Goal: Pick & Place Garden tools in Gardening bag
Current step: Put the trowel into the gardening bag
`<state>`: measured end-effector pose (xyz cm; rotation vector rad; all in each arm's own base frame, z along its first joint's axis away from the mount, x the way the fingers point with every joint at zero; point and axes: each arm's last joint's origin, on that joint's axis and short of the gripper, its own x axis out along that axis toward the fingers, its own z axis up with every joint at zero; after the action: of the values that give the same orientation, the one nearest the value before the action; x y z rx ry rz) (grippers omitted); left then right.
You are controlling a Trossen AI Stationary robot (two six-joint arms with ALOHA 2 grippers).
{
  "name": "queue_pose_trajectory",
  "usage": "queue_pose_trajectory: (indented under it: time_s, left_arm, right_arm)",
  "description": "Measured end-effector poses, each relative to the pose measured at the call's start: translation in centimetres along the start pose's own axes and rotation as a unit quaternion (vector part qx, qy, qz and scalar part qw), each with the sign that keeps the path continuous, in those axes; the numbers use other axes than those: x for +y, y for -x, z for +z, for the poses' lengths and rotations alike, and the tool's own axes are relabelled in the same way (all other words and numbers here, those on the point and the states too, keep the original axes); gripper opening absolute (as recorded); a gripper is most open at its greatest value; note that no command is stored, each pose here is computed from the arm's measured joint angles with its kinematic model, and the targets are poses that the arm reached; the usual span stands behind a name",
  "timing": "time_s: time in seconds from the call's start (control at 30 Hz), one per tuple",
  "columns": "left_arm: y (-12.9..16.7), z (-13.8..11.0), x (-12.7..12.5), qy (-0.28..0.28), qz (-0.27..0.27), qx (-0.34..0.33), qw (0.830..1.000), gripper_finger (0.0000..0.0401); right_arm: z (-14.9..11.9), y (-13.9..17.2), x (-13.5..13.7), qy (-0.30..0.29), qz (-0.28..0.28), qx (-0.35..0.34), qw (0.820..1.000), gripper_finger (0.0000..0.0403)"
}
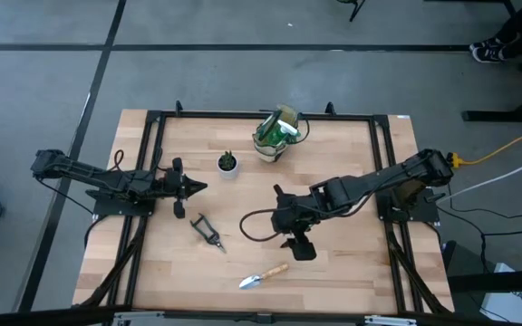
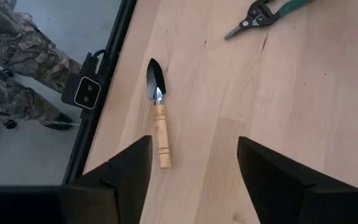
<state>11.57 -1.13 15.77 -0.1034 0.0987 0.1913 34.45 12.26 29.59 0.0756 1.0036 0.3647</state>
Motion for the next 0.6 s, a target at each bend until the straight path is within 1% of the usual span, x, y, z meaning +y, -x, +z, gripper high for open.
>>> queue_pose_trajectory:
  time_s: [0.17,0.23,0.37,0.53,0.6]
  left_arm:
    - [0.0,0.0,0.0,0.0,0.0,0.0,1.0,0.0004]
    - [0.0,0.0,0.0,0.0,0.0,0.0,1.0,0.0004]
    - [0.0,0.0,0.0,0.0,0.0,0.0,1.0,0.0004]
    - [0.0,0.0,0.0,0.0,0.0,0.0,1.0,0.0004]
    - [0.0,0.0,0.0,0.0,0.0,0.0,1.0,0.0004]
  right_arm:
    - [0.6,0.0,0.4,0.011,0.007,-0.031,0.999,0.0242]
    - [0.8,-0.1,1.0,0.028,0.014,-0.049,0.998,0.0242]
    - [1.1,-0.2,3.0,0.067,0.034,-0.079,0.994,0.0242]
    - [0.5,-0.4,5.9,0.1,0.058,-0.08,0.99,0.0241]
    - [0.1,-0.5,7.0,0.11,0.054,-0.08,0.989,0.0241]
